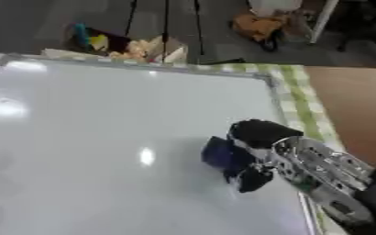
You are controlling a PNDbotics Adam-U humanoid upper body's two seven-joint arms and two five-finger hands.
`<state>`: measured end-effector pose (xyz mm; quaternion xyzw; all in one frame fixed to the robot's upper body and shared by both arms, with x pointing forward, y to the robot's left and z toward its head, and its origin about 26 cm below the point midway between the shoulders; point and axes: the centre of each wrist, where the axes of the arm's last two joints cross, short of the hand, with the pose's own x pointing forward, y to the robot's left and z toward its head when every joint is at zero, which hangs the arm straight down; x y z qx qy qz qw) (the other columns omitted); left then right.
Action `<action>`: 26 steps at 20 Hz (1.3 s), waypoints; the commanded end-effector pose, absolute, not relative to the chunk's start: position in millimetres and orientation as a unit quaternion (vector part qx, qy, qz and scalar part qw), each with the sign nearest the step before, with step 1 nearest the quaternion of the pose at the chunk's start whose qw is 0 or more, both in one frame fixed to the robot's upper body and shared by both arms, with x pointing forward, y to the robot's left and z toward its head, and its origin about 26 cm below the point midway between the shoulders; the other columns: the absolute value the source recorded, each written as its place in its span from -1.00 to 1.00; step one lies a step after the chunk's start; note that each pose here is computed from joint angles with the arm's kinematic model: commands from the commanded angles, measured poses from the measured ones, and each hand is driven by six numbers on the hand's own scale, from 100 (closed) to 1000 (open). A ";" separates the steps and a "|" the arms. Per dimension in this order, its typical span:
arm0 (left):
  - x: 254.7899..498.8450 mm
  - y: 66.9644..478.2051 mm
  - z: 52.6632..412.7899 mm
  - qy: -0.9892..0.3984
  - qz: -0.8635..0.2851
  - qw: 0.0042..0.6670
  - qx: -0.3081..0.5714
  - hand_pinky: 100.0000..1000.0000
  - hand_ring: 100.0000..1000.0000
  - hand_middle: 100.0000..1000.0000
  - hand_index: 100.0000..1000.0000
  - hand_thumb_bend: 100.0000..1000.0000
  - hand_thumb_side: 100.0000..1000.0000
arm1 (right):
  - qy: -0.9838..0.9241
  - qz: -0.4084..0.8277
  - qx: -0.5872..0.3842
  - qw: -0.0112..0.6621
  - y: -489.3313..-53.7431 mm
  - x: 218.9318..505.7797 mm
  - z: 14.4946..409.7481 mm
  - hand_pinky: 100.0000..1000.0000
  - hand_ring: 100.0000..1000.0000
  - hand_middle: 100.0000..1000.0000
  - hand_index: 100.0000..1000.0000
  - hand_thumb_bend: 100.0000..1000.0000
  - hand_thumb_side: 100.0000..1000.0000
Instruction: Wipe the whiteboard clean with a brush.
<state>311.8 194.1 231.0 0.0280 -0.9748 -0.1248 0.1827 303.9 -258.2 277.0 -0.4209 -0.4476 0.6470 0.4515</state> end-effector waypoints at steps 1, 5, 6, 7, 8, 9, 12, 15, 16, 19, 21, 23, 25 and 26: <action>308.5 193.6 237.4 -0.976 -0.132 0.169 0.028 -0.28 0.86 0.64 0.10 -1.00 0.85 | -0.432 0.654 -0.390 0.483 -251.4 299.0 291.8 -0.74 -0.26 -0.61 -0.06 -1.00 -0.78; 308.4 192.9 236.9 -0.977 -0.130 0.170 0.026 -0.28 0.86 0.64 0.11 -1.00 0.85 | -0.451 0.659 -0.384 0.463 -243.0 299.4 299.5 -0.74 -0.26 -0.60 -0.07 -1.00 -0.78; 308.3 192.7 236.9 -0.977 -0.130 0.169 0.025 -0.28 0.86 0.64 0.11 -1.00 0.85 | -0.454 0.659 -0.384 0.461 -241.0 299.5 300.6 -0.74 -0.26 -0.60 -0.06 -1.00 -0.78; 308.3 192.6 237.1 -0.977 -0.129 0.169 0.025 -0.28 0.86 0.64 0.11 -1.00 0.85 | -0.456 0.659 -0.384 0.459 -238.9 299.6 301.2 -0.74 -0.26 -0.60 -0.06 -1.00 -0.78; 308.4 192.4 237.2 -0.977 -0.129 0.169 0.024 -0.27 0.86 0.64 0.11 -1.00 0.85 | -0.457 0.658 -0.383 0.459 -237.0 299.7 301.6 -0.75 -0.26 -0.60 -0.07 -1.00 -0.78; 308.4 192.4 237.4 -0.977 -0.128 0.169 0.024 -0.27 0.86 0.64 0.11 -1.00 0.85 | -0.460 0.657 -0.382 0.459 -235.3 299.8 302.3 -0.76 -0.27 -0.60 -0.07 -1.00 -0.78; 308.4 192.1 237.4 -0.977 -0.127 0.169 0.024 -0.27 0.86 0.64 0.11 -1.00 0.85 | -0.470 0.650 -0.377 0.463 -230.9 300.0 304.9 -0.76 -0.27 -0.60 -0.07 -1.00 -0.78; 308.4 191.6 237.6 -0.977 -0.127 0.168 0.023 -0.27 0.86 0.64 0.11 -1.00 0.86 | -0.479 0.645 -0.375 0.463 -225.4 300.1 306.6 -0.76 -0.27 -0.59 -0.06 -1.00 -0.78; 308.3 191.4 237.6 -0.977 -0.126 0.168 0.022 -0.27 0.86 0.64 0.11 -1.00 0.86 | -0.483 0.643 -0.375 0.461 -222.9 300.2 307.7 -0.76 -0.27 -0.59 -0.06 -1.00 -0.78; 308.3 190.8 237.9 -0.977 -0.126 0.168 0.021 -0.27 0.86 0.64 0.11 -1.00 0.86 | -0.493 0.637 -0.375 0.459 -216.5 300.1 309.8 -0.75 -0.26 -0.58 -0.06 -1.00 -0.78; 308.3 190.5 238.2 -0.978 -0.126 0.167 0.020 -0.27 0.86 0.64 0.12 -1.00 0.86 | -0.499 0.634 -0.377 0.455 -212.0 300.0 311.0 -0.73 -0.26 -0.57 -0.04 -1.00 -0.78; 308.3 189.8 238.5 -0.978 -0.126 0.166 0.019 -0.27 0.86 0.64 0.12 -1.00 0.86 | -0.504 0.632 -0.379 0.450 -205.9 299.8 311.0 -0.71 -0.24 -0.55 -0.02 -1.00 -0.78; 308.3 189.2 238.9 -0.978 -0.126 0.165 0.018 -0.27 0.85 0.63 0.12 -1.00 0.86 | -0.507 0.631 -0.381 0.447 -201.0 299.7 310.0 -0.67 -0.22 -0.52 0.00 -1.00 -0.78; 308.3 189.0 239.0 -0.978 -0.126 0.165 0.018 -0.27 0.85 0.63 0.12 -1.00 0.86 | -0.509 0.630 -0.380 0.447 -198.3 299.7 309.1 -0.65 -0.21 -0.52 0.00 -1.00 -0.78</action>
